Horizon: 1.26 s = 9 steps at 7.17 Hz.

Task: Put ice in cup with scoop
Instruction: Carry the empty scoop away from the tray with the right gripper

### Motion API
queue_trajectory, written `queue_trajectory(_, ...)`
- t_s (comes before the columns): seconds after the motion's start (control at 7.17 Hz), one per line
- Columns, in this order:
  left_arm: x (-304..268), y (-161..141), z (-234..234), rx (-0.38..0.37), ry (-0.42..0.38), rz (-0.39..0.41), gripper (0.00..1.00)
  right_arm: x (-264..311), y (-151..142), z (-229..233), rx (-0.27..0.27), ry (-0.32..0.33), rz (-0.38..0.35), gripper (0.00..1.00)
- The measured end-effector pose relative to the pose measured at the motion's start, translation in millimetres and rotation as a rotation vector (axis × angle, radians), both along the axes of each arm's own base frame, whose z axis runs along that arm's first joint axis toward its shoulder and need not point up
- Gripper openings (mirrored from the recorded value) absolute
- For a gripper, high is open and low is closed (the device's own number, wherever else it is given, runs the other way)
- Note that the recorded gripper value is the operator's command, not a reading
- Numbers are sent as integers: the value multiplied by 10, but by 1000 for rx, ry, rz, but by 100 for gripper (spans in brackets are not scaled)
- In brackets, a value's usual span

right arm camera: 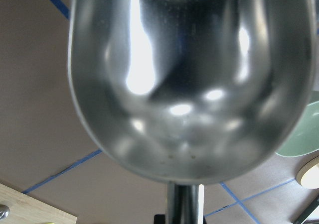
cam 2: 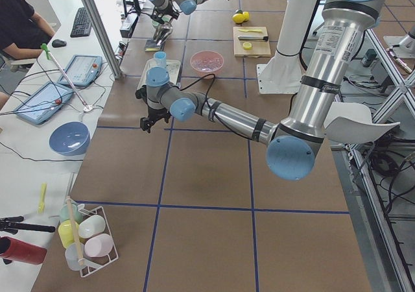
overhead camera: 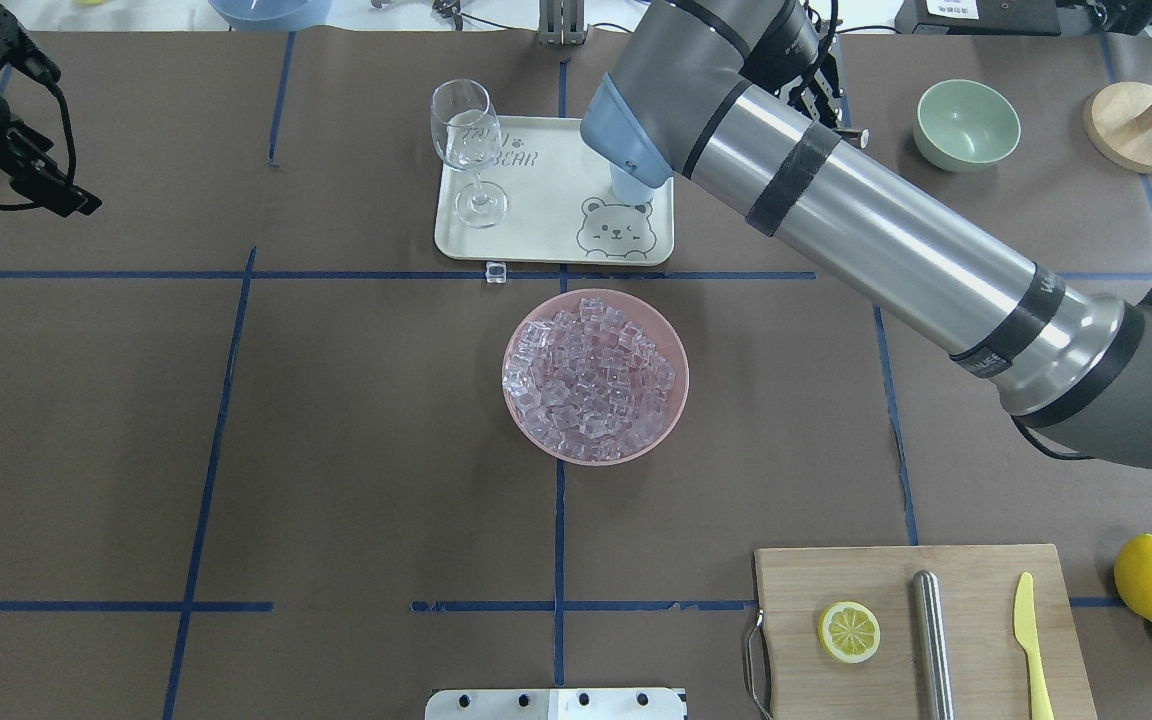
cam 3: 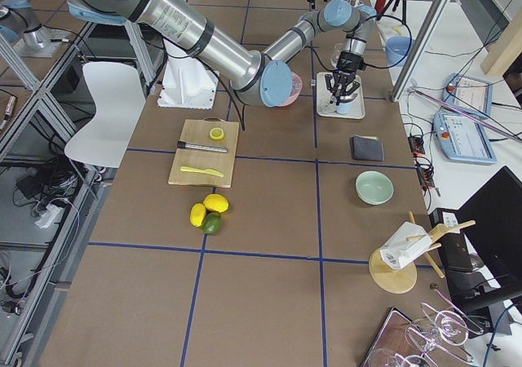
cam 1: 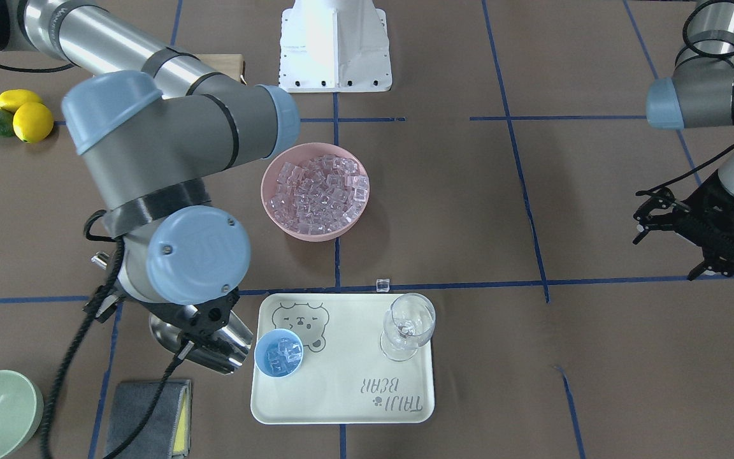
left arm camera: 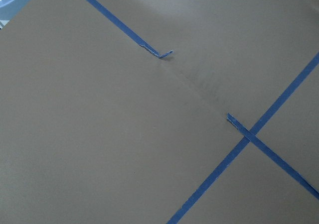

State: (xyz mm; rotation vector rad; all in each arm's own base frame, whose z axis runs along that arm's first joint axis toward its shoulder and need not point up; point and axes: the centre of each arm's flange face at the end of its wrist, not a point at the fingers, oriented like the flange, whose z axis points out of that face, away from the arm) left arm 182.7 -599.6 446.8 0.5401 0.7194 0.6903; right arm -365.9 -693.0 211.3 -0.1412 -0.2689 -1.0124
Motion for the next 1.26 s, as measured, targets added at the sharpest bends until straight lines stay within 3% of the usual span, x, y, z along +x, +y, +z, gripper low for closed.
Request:
queue_trajectory(0.42, -110, -35, 8, -1, -3, -20, 100, 1226, -6, 429, -55, -176, 189, 0)
queue_trajectory(0.7, -167, -50, 28, -6, -6, -30, 100, 1899, 338, 820, -75, -282, 276, 0)
queue_trajectory(0.84, -179, -36, 82, -14, -10, -32, 100, 2155, 645, 1077, -89, -318, 308, 0)
queue_trajectory(0.98, -195, -1, 170, -27, -16, -32, 100, 2352, 959, 1334, -128, -337, 369, 0)
queue_trajectory(1.26, -212, 40, 267, -42, -21, -30, 100, 2579, 1544, 1868, -297, -323, 592, 0)
